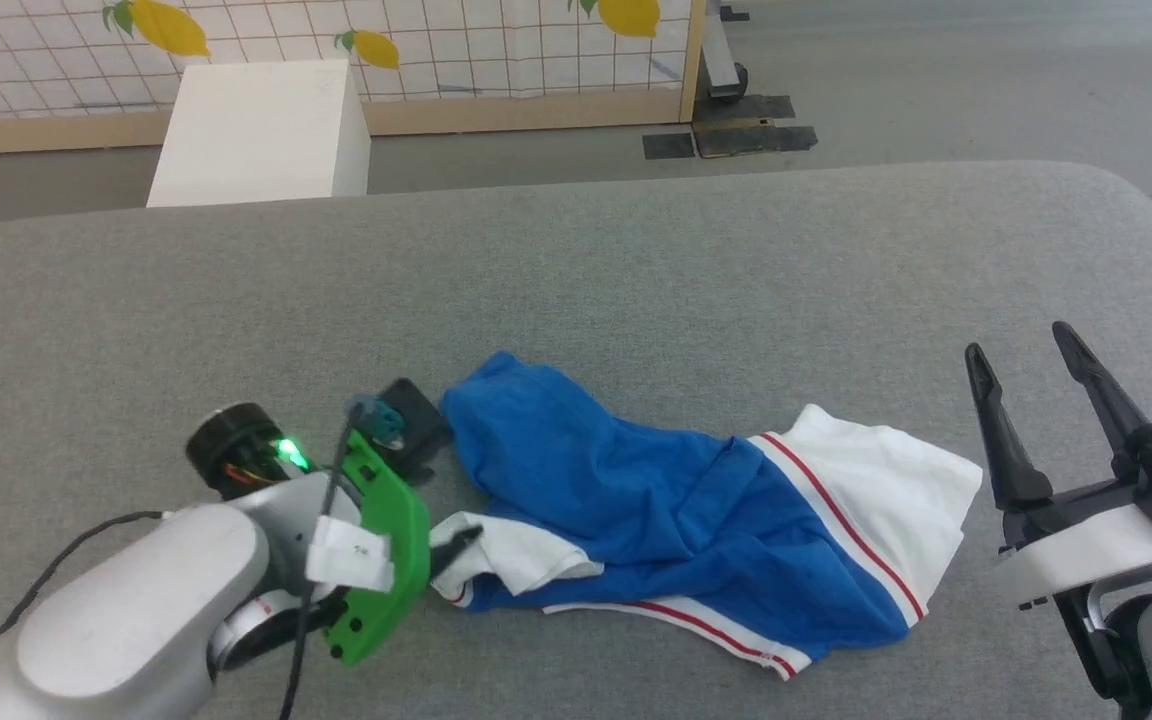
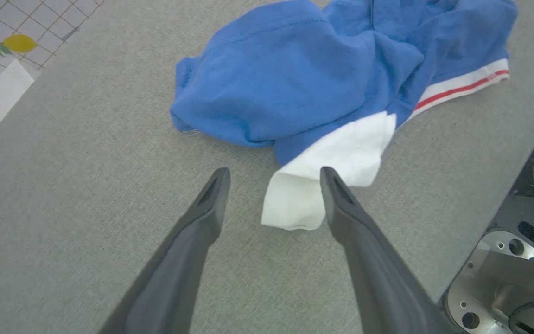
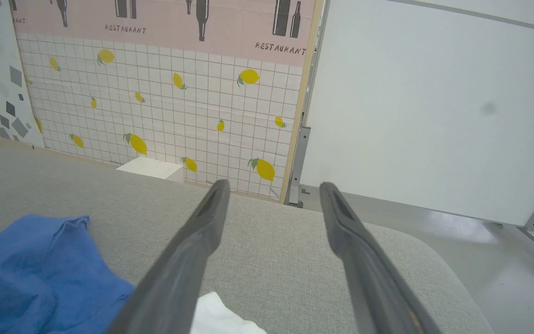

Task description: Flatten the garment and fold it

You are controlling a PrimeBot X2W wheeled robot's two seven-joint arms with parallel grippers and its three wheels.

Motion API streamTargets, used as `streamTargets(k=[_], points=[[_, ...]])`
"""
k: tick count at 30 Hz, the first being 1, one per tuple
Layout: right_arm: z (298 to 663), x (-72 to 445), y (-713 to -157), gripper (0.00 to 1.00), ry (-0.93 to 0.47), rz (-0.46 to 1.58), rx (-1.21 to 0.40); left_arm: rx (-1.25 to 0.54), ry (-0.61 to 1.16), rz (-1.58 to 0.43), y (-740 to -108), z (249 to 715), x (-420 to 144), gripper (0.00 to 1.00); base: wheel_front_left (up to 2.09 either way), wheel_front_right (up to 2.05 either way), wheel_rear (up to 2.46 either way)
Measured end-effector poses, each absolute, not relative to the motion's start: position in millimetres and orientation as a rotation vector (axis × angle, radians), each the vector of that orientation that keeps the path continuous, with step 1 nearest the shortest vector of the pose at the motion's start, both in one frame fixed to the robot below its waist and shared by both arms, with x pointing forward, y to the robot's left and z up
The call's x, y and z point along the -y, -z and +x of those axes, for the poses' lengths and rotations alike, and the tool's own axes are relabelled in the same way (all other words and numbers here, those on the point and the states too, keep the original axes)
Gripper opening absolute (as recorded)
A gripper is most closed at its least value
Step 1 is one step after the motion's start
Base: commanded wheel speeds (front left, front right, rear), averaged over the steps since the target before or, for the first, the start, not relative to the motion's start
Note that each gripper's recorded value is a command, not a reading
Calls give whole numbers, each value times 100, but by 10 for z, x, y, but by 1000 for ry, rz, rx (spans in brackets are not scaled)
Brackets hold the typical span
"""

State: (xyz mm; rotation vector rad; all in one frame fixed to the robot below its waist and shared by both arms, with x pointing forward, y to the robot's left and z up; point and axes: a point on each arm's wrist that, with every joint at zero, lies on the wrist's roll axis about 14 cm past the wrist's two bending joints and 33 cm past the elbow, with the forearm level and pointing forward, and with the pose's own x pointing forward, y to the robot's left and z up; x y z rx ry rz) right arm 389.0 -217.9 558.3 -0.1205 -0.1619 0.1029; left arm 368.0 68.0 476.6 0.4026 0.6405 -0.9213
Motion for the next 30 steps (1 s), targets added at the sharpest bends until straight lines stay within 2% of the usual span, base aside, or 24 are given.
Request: streamTargets(k=[8, 17, 18, 19, 26, 30], points=[[3875, 2151, -5521, 100, -112, -123, 138, -804, 995, 502, -4494, 3595, -640, 100, 0, 0, 0], [3827, 2291, -5404, 100, -73, -128, 102, -852, 1011, 547, -4311, 3709, -586, 100, 0, 0, 0], [3825, 2301, -5397, 100, -71, -128, 100, -866, 1011, 555, -4290, 3704, -596, 85, 0, 0, 0], [3824, 2312, -5388, 100, -67, -128, 98, -875, 1016, 566, -4274, 3693, -592, 0, 0, 0, 0], [3842, 2334, -5352, 100, -60, -127, 93, -857, 1057, 573, -4337, 3591, -547, 0, 0, 0, 0], [3865, 2284, -5356, 100, -72, -122, 98, -797, 1018, 528, -4451, 3650, -695, 0, 0, 0, 0]])
